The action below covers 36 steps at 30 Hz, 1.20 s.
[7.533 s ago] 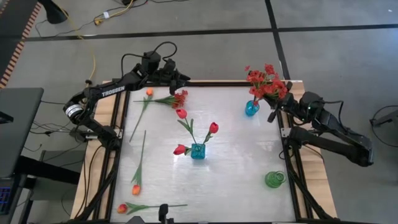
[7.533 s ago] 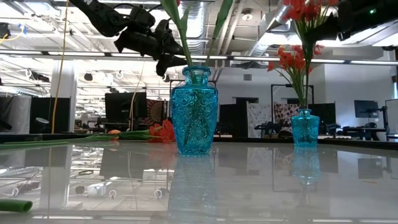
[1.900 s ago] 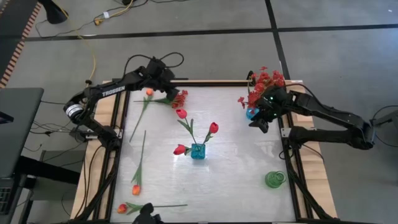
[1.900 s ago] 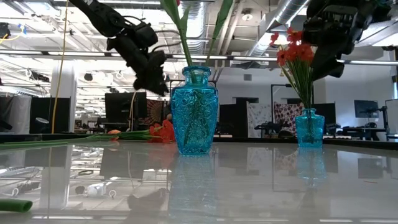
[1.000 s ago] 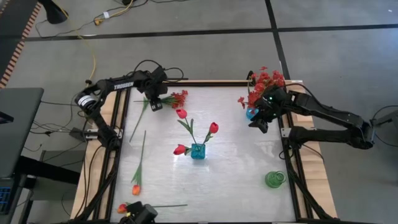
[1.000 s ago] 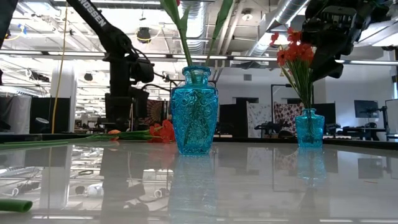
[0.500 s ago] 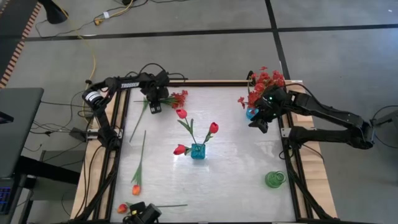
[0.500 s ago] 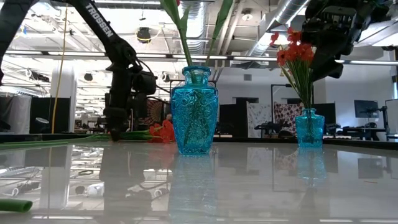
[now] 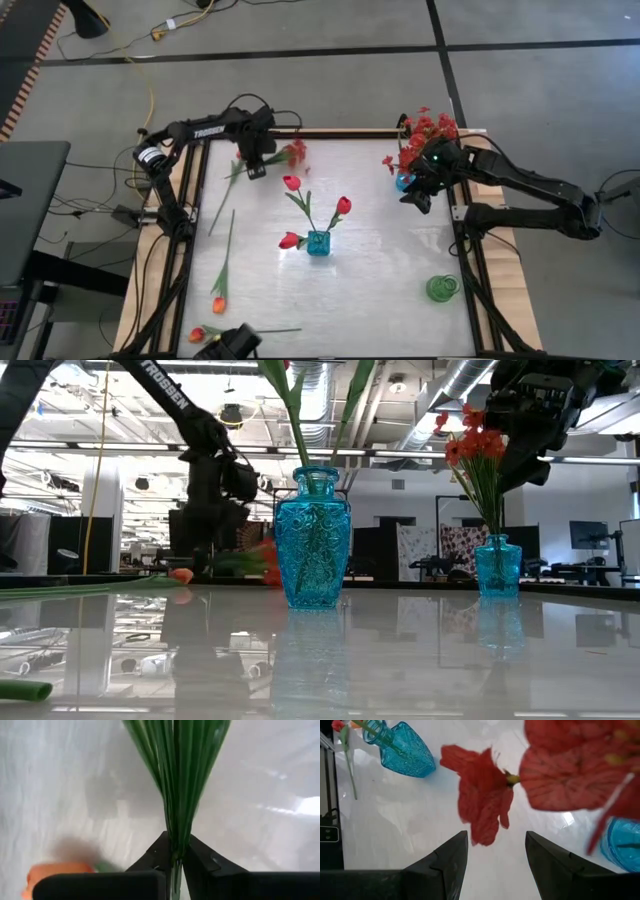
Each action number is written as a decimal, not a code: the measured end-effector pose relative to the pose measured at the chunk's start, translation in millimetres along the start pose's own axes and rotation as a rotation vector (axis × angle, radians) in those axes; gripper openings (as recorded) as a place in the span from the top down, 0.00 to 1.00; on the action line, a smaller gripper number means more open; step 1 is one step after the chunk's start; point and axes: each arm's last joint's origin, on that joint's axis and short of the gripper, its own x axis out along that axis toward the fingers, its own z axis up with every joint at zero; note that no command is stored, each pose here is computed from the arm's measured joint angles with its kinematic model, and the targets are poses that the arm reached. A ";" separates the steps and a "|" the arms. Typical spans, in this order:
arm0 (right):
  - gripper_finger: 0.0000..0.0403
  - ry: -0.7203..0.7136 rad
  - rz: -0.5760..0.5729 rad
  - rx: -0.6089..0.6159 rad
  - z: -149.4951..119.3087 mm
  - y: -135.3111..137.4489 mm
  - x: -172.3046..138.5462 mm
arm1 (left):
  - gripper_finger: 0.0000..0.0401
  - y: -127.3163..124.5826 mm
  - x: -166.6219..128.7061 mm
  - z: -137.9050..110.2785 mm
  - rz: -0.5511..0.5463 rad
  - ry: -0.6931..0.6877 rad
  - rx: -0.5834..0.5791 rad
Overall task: Sort flowers into vase by color
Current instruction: Put the orange flower into the top blue vase
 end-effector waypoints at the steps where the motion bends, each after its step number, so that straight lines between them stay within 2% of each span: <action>1: 0.44 0.000 0.000 0.000 0.0 0.0 0.0 | 0.95 -0.1 -5.4 2.7 -0.017 -0.013 0.000; 8: 0.44 0.000 0.002 0.000 0.0 0.1 0.0 | 0.97 -1.1 -46.2 18.9 -0.122 -0.111 0.042; 15: 0.44 0.010 0.051 0.003 -0.4 2.9 0.5 | 0.96 -6.9 -73.8 28.0 -0.315 -0.259 0.100; 24: 0.44 0.088 0.216 0.123 -4.7 15.2 2.3 | 0.96 -13.5 -87.4 33.4 -0.539 -0.425 0.152; 30: 0.44 0.140 0.245 0.201 -8.2 18.9 2.8 | 0.96 -14.8 -95.0 37.9 -0.612 -0.523 0.198; 36: 0.44 0.168 0.285 0.241 -9.2 21.8 2.9 | 0.96 -16.4 -109.8 44.5 -0.740 -0.680 0.256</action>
